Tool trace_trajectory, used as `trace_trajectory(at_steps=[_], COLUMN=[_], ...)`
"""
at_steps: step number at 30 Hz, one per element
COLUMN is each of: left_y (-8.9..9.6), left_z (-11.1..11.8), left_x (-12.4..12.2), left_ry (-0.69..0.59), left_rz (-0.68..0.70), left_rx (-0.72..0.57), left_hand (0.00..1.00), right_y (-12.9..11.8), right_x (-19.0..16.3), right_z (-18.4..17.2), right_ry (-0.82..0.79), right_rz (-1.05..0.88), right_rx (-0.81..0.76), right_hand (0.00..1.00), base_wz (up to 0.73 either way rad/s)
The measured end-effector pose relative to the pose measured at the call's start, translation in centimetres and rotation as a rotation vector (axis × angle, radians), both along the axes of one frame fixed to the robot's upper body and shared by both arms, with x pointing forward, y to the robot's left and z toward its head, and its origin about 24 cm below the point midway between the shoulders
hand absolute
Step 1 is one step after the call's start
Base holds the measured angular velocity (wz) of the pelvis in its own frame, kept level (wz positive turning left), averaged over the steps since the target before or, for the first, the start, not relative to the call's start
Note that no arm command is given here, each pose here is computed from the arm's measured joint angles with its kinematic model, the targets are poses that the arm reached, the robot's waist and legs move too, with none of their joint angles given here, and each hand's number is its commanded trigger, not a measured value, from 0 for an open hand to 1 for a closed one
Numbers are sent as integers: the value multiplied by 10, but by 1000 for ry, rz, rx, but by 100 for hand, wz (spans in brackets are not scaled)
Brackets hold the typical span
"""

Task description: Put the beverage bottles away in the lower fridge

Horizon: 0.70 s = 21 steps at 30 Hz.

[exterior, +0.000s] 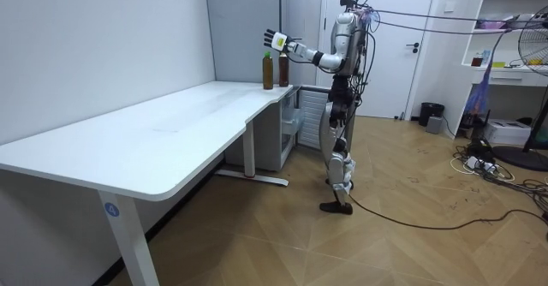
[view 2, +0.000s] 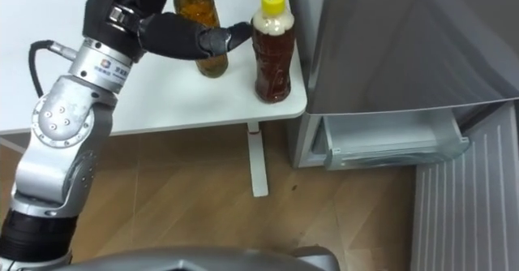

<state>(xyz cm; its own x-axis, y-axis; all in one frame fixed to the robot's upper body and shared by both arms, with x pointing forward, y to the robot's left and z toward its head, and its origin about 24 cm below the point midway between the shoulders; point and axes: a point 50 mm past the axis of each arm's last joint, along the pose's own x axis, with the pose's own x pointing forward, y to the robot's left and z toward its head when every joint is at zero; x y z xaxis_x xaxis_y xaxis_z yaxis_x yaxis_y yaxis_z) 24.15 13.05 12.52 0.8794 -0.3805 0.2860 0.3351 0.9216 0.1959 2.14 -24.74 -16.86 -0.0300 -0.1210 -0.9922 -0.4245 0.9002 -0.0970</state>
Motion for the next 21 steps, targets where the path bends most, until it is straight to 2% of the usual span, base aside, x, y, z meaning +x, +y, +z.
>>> trace_trajectory(at_steps=[21], left_y=[-8], left_z=[-11], left_x=[0], left_ry=[58], left_rz=[-46], left_rx=[31], left_hand=[0], right_y=[0], right_x=[3], right_z=[0], right_ry=[-8], right_rz=[-15], right_rx=[-2], right_hand=[0], base_wz=[0])
